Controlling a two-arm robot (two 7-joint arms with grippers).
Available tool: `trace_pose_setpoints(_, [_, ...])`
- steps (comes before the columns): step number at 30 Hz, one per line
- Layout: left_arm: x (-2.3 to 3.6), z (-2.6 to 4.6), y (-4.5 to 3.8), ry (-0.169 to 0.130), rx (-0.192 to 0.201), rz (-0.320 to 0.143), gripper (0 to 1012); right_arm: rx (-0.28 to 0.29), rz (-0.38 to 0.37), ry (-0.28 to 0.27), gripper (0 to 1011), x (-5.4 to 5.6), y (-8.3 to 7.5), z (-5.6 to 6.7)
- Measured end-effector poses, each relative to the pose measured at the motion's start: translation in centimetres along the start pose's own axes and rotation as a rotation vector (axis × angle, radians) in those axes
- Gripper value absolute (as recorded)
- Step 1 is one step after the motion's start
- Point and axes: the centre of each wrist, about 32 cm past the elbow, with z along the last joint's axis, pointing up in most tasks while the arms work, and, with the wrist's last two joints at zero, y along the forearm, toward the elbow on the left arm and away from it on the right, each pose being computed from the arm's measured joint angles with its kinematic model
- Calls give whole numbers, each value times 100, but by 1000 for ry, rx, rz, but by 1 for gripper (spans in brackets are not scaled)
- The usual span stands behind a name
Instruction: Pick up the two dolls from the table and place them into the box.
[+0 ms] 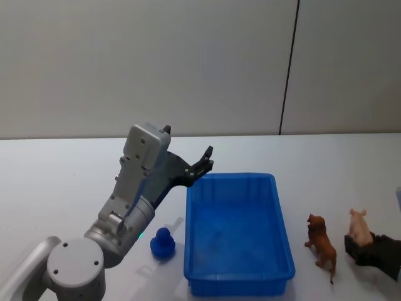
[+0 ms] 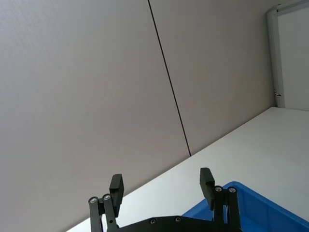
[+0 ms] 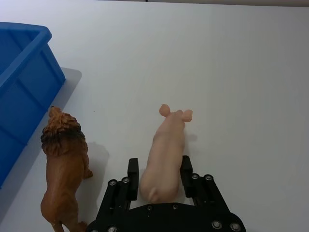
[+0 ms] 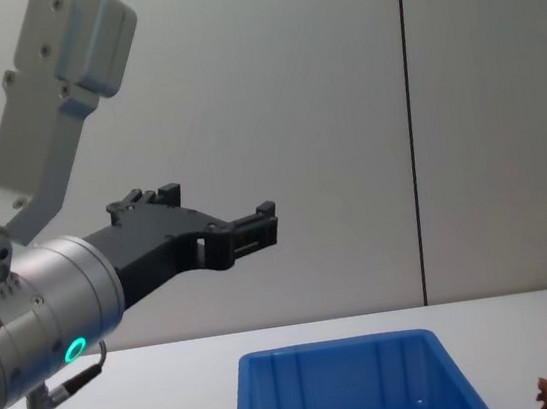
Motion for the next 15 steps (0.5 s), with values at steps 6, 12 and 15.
trace_pose_setpoints(6, [0, 0, 0, 0, 0, 0, 1001, 10, -6, 1, 379, 0, 4, 5])
trace_pose_setpoints(12, [0, 0, 0, 0, 0, 0, 1001, 52, -18, -14, 379, -5, -12, 49])
trace_pose_setpoints(15, [0, 0, 0, 0, 0, 0, 1001, 82, -23, -26, 379, -9, -26, 83])
